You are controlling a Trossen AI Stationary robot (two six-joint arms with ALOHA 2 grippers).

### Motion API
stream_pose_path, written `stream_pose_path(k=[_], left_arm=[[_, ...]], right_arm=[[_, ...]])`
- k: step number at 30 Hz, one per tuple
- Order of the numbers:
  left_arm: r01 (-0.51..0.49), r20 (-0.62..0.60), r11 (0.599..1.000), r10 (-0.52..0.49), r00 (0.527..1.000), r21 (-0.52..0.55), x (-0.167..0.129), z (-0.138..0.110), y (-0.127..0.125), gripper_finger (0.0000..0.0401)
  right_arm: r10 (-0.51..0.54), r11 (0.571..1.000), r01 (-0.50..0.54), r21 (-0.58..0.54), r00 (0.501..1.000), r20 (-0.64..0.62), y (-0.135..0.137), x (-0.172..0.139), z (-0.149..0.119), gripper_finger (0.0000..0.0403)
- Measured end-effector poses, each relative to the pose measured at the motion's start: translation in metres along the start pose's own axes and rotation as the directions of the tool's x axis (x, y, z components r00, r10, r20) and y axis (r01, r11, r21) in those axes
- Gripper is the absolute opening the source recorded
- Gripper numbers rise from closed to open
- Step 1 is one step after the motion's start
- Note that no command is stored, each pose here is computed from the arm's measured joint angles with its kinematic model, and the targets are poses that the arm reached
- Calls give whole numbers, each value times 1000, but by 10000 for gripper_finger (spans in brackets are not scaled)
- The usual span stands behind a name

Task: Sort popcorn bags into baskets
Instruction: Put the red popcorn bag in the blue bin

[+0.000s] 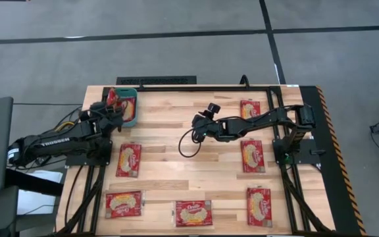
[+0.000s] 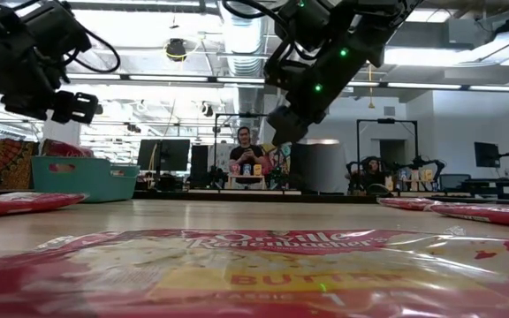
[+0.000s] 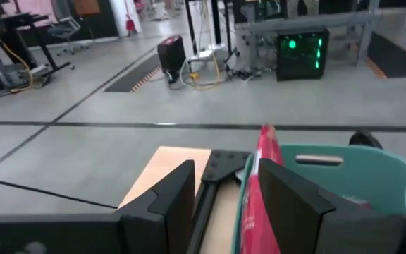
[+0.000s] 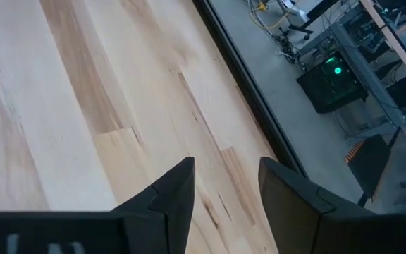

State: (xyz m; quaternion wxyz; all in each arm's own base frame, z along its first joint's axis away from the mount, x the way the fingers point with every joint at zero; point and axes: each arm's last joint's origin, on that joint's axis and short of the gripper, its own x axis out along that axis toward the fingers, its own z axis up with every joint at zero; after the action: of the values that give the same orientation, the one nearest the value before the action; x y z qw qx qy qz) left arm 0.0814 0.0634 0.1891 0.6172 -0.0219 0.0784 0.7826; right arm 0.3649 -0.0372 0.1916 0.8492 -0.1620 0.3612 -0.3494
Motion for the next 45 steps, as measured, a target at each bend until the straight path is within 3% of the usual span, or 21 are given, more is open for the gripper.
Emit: stream_pose_path(k=[6, 12, 15, 18, 21, 25, 29, 32, 35, 45], left_arm=[[-37, 42, 998, 35, 999, 42, 0, 6, -2, 149], [-46, 58, 991, 39, 998, 124, -2, 25, -4, 148], [34, 32, 992, -38, 999, 121, -4, 40, -5, 148], [186, -7, 973, -187, 982, 134, -6, 51, -10, 148], [409, -33, 904, -408, 912, 126, -9, 58, -18, 148], [697, -55, 708, -696, 716, 112, -14, 62, -32, 148], [849, -52, 522, -849, 527, 81, -19, 65, -45, 148], [901, -59, 421, -902, 428, 102, -20, 64, -57, 148], [915, -99, 386, -912, 398, 119, -19, 58, -69, 148], [904, -308, 397, -850, 427, 159, -9, 22, -103, 148]], right_arm=[[0, 1000, 0, -6, 1000, -30, -2, -2, -3, 184], [-7, 997, 10, 70, 999, -53, -23, -19, 0, 179], [-19, 994, 25, 110, 998, -56, -38, -27, -4, 174], [-34, 988, 46, 145, 996, -85, -52, -31, -19, 171], [-53, 974, 77, 215, 992, -116, -66, -36, -38, 172], [-69, 943, 112, 314, 987, -144, -83, -48, -61, 176], [-73, 914, 139, 380, 980, -182, -94, -62, -78, 184], [-79, 903, 172, 394, 967, -242, -102, -69, -87, 191], [-91, 888, 217, 405, 947, -307, -108, -73, -95, 196], [-95, 864, 318, 389, 864, -495, -106, -72, -117, 193]])
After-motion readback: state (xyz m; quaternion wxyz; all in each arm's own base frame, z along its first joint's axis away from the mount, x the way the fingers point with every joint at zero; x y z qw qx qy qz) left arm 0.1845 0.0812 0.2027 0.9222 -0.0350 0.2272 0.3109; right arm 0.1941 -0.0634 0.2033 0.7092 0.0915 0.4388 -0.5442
